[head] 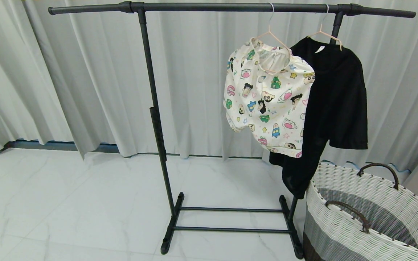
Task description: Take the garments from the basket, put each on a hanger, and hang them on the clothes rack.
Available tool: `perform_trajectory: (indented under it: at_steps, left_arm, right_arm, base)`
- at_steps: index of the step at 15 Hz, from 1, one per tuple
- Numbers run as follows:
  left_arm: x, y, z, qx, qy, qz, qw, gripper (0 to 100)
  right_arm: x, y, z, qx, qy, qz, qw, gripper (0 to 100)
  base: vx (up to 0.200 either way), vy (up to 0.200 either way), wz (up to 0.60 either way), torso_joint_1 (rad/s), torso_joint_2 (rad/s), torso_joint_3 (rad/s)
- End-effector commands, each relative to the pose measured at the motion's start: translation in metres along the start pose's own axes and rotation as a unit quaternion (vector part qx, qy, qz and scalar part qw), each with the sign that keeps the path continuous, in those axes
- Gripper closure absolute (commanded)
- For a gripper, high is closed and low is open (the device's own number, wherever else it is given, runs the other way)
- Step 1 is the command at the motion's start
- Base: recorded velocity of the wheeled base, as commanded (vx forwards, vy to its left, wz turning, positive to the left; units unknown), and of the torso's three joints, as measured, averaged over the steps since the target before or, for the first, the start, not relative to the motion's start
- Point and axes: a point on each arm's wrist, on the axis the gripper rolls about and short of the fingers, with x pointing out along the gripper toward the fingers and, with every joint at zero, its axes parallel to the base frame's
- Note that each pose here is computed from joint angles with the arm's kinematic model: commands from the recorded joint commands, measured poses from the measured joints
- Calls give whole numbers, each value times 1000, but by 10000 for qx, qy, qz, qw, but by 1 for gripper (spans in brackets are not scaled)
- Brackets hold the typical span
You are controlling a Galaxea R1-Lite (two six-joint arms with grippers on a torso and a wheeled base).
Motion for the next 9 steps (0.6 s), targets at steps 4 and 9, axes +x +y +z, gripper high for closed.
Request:
perform_trajectory:
  at_steps: [4, 9]
  left_arm:
    - [0, 0, 0, 2, 0, 0, 10000, 0]
    - [0, 0, 0, 2, 0, 0, 10000, 0]
  right_arm:
    - [0, 0, 0, 113, 2, 92, 9999, 0]
    - [0, 1, 0, -17, 4, 130, 9999, 0]
  base:
    - [0, 0, 0, 0, 0, 0]
    - [0, 0, 0, 0, 0, 0]
